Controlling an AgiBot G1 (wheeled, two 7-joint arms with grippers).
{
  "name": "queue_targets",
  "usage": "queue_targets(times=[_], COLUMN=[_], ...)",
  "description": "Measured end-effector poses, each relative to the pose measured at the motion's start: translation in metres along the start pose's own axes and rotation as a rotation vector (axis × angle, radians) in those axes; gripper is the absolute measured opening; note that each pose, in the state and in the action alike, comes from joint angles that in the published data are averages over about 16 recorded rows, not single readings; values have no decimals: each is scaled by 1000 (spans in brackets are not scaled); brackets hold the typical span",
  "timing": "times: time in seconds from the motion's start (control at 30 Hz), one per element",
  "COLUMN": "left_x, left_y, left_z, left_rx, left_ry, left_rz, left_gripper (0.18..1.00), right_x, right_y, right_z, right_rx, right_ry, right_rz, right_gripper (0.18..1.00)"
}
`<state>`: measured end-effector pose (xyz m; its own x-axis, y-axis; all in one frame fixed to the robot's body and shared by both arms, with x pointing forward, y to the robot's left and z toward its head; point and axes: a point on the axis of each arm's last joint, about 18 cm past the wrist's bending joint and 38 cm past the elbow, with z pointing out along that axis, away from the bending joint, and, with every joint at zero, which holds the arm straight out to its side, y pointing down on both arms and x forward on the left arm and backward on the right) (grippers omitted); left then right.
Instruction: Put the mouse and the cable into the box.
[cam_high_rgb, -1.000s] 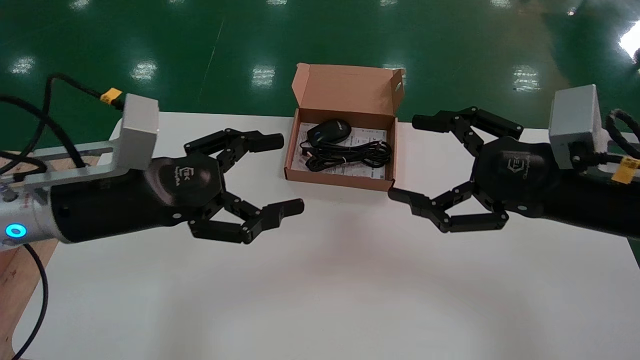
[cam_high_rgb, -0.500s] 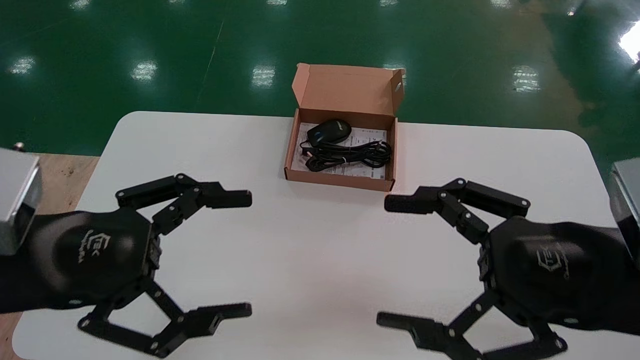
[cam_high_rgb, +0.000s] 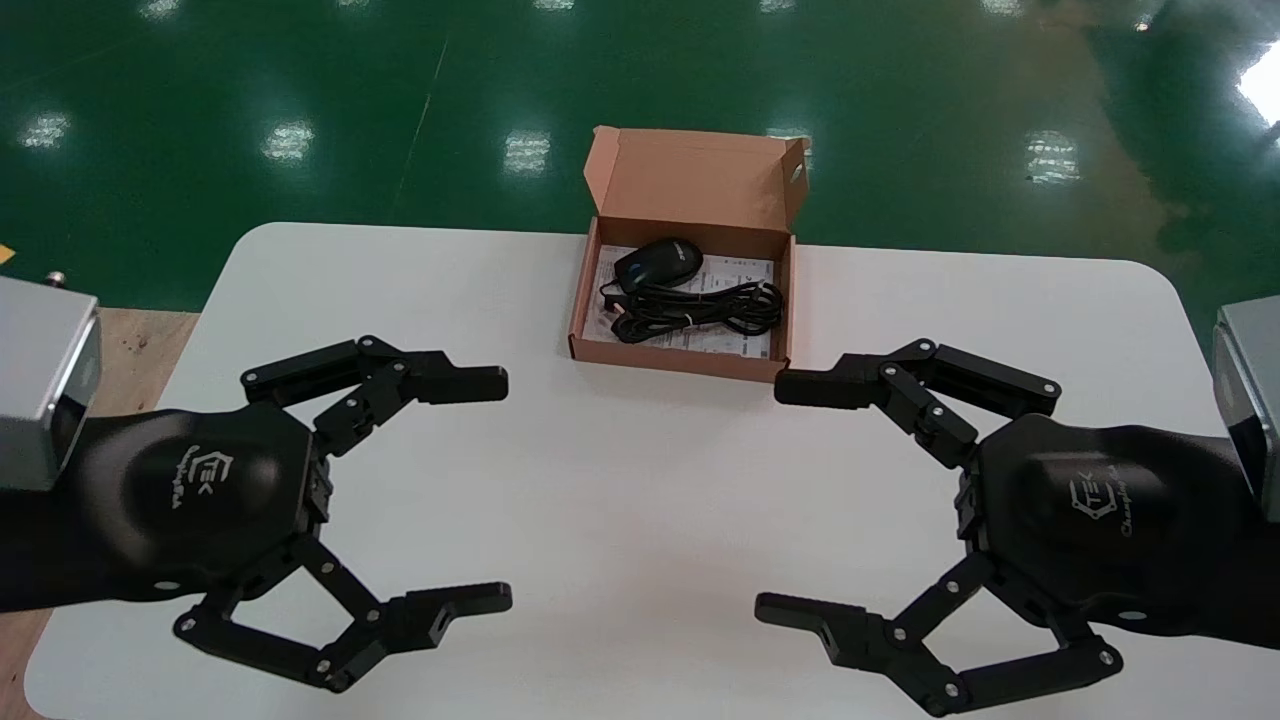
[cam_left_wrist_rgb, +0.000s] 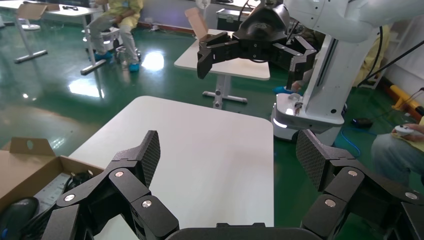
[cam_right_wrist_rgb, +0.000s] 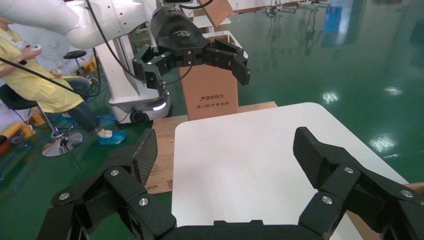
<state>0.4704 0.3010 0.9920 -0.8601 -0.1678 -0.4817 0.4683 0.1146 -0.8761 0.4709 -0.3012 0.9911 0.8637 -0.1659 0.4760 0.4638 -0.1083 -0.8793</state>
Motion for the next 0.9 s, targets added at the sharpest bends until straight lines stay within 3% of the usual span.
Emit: queue_targets(times=[0.9], left_x=[-5], left_y=[2], left_z=[2], left_rx=[3], left_ry=[-12], left_rz=[-6], left_gripper=[1001], right_x=[6], right_y=[2], right_z=[0], right_rx=[-4], right_ry=[16], right_rz=[-4], right_gripper=[1000])
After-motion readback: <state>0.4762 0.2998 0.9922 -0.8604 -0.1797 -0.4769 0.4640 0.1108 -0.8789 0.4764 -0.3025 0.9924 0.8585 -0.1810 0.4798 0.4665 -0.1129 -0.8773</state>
